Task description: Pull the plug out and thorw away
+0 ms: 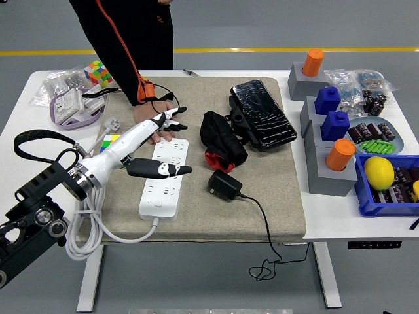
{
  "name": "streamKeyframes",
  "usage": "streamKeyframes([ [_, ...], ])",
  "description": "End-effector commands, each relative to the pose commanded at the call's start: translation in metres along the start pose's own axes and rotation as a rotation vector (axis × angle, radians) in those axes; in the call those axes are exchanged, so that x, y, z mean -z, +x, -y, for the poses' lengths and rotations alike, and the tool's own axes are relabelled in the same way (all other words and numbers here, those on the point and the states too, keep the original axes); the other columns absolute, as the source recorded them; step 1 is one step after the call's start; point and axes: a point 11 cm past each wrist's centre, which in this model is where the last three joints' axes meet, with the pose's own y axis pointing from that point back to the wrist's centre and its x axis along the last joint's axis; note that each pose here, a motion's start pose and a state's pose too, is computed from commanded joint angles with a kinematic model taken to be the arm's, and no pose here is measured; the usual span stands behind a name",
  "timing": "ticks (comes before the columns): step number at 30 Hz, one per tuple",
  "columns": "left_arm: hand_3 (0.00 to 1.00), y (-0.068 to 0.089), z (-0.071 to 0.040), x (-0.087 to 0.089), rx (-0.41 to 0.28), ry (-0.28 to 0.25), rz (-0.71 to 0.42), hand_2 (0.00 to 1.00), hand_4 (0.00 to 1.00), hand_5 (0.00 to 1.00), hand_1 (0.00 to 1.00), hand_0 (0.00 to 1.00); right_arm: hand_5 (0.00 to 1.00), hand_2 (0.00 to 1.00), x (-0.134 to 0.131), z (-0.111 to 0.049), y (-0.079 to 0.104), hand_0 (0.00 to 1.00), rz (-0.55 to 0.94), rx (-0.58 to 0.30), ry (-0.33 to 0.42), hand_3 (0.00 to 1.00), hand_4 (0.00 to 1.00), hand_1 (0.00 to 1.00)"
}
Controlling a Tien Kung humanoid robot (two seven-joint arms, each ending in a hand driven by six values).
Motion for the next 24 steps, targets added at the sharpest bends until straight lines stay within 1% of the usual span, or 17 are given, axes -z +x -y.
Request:
streamKeyframes([
  [2, 0.831, -0.005, -0.007, 0.006, 0.052, 0.059, -0.001, 0.285, 0.916, 0.321, 0.23, 0.227, 0.471, 0.683, 0.0, 0.0, 0.0, 0.636, 0.001, -0.001, 0.0, 0.596, 0.997, 0.676],
  [3, 0.818, -0.007, -0.011, 0.01, 0.089, 0.101, 0.002, 0.156, 0.775, 0.309, 0.06, 0.102, 0.47, 0.683, 0.0, 0.0, 0.001, 0.636, 0.002, -0.001, 0.0, 0.596, 0.997, 0.675],
  [6, 0.818, -0.013, -0.018, 0.016, 0.155, 0.179, 0.0, 0.156, 0.775, 0.309, 0.06, 0.102, 0.47, 0.683, 0.001, 0.0, 0.001, 0.636, 0.002, -0.001, 0.001, 0.596, 0.997, 0.675],
  [8, 0.818, -0.017, -0.023, 0.022, 0.2, 0.243, -0.002, 0.156, 0.775, 0.309, 0.06, 0.102, 0.47, 0.683, 0.002, 0.0, 0.0, 0.636, 0.001, 0.0, 0.003, 0.596, 0.997, 0.675],
  [9, 0.873, -0.018, -0.025, 0.024, 0.21, 0.266, -0.001, 0.156, 0.617, 0.207, 0.064, 0.084, 0.47, 0.683, 0.002, 0.0, 0.0, 0.636, 0.001, 0.0, 0.003, 0.596, 0.997, 0.676],
  [12, 0.873, -0.02, -0.031, 0.029, 0.244, 0.334, 0.002, 0.156, 0.617, 0.207, 0.064, 0.084, 0.47, 0.683, 0.002, 0.0, 0.0, 0.636, -0.001, 0.0, 0.003, 0.596, 0.997, 0.676],
  [14, 0.873, -0.022, -0.033, 0.03, 0.261, 0.36, 0.003, 0.156, 0.617, 0.207, 0.064, 0.084, 0.47, 0.683, 0.002, 0.0, 0.001, 0.636, -0.002, -0.001, 0.002, 0.596, 0.997, 0.676],
  [15, 0.89, -0.023, -0.033, 0.03, 0.27, 0.372, 0.008, 0.157, 0.595, 0.172, 0.066, 0.081, 0.47, 0.683, 0.002, 0.0, 0.001, 0.636, -0.003, -0.001, 0.001, 0.596, 0.997, 0.676],
  [18, 0.89, -0.026, -0.036, 0.033, 0.298, 0.408, 0.021, 0.157, 0.595, 0.172, 0.066, 0.081, 0.47, 0.683, 0.002, 0.0, 0.001, 0.636, -0.005, -0.002, 0.001, 0.596, 0.997, 0.676],
  [22, 0.886, -0.03, -0.04, 0.035, 0.322, 0.436, 0.032, 0.153, 0.585, 0.186, 0.064, 0.079, 0.471, 0.683, 0.002, 0.0, 0.002, 0.635, -0.007, -0.002, 0.001, 0.595, 0.996, 0.676],
  [24, 0.886, -0.031, -0.043, 0.032, 0.33, 0.438, 0.036, 0.153, 0.585, 0.186, 0.064, 0.079, 0.471, 0.683, 0.002, 0.0, 0.002, 0.635, -0.008, -0.002, 0.001, 0.595, 0.996, 0.676],
])
